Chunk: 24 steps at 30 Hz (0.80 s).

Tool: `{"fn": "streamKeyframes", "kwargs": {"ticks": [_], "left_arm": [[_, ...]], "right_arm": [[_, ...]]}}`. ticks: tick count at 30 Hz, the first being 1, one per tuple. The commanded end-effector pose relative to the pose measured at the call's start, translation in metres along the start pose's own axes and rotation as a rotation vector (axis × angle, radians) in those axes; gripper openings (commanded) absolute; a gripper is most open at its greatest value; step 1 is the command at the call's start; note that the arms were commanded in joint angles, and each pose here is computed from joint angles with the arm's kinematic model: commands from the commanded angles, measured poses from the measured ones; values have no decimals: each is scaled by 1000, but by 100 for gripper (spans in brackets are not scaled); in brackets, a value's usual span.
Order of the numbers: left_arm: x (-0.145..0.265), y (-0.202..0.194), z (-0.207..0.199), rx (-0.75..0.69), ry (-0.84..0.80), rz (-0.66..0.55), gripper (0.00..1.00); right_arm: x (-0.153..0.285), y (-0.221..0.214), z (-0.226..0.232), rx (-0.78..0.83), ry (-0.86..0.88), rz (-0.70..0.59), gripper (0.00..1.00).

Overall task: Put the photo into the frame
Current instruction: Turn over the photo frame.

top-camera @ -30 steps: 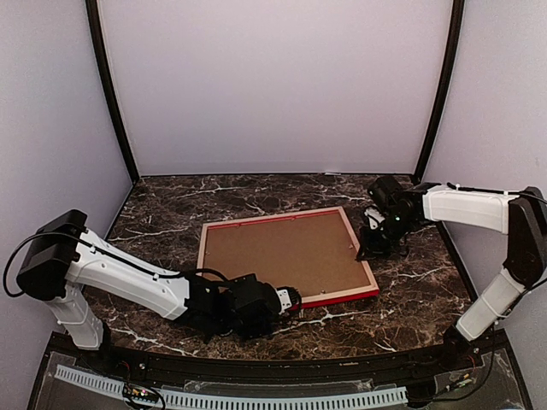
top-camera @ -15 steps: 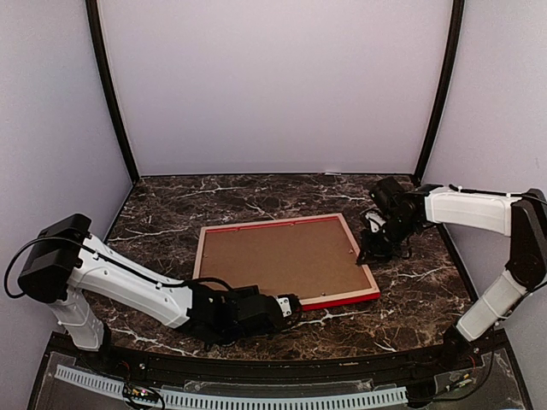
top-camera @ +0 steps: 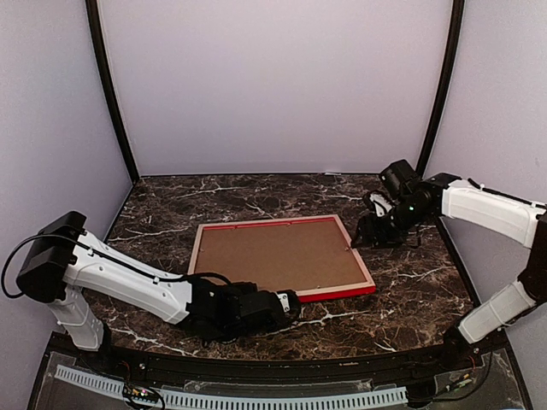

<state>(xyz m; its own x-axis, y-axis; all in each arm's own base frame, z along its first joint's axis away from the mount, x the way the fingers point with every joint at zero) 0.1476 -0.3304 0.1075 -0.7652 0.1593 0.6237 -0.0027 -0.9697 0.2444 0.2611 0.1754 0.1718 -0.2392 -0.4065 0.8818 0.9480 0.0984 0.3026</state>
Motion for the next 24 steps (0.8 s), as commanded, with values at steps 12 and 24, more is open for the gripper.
{"fn": "streamKeyframes", "kwargs": {"ticks": [12,24], "left_arm": [[84,28,92,77,-66,-192,12],[99,17,139,-16,-166,-176,6]], "right_arm": [[114,5,102,587,112,-409,73],[110,-39,158,969,73,-412,75]]}}
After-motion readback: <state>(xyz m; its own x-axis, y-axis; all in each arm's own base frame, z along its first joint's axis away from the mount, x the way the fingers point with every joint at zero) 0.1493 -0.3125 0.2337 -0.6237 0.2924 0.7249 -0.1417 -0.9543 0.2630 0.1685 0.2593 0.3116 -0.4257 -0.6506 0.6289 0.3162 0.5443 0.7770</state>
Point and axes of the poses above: each gripper's point midway between its finger pads, its own x axis back along the fingers, its own z axis along the line the jaws close on, y = z × x, the point moved 5 cm from there along x, back along the fingers, and after that the axes turned 1 degree about -x, right-handed, at the moved point
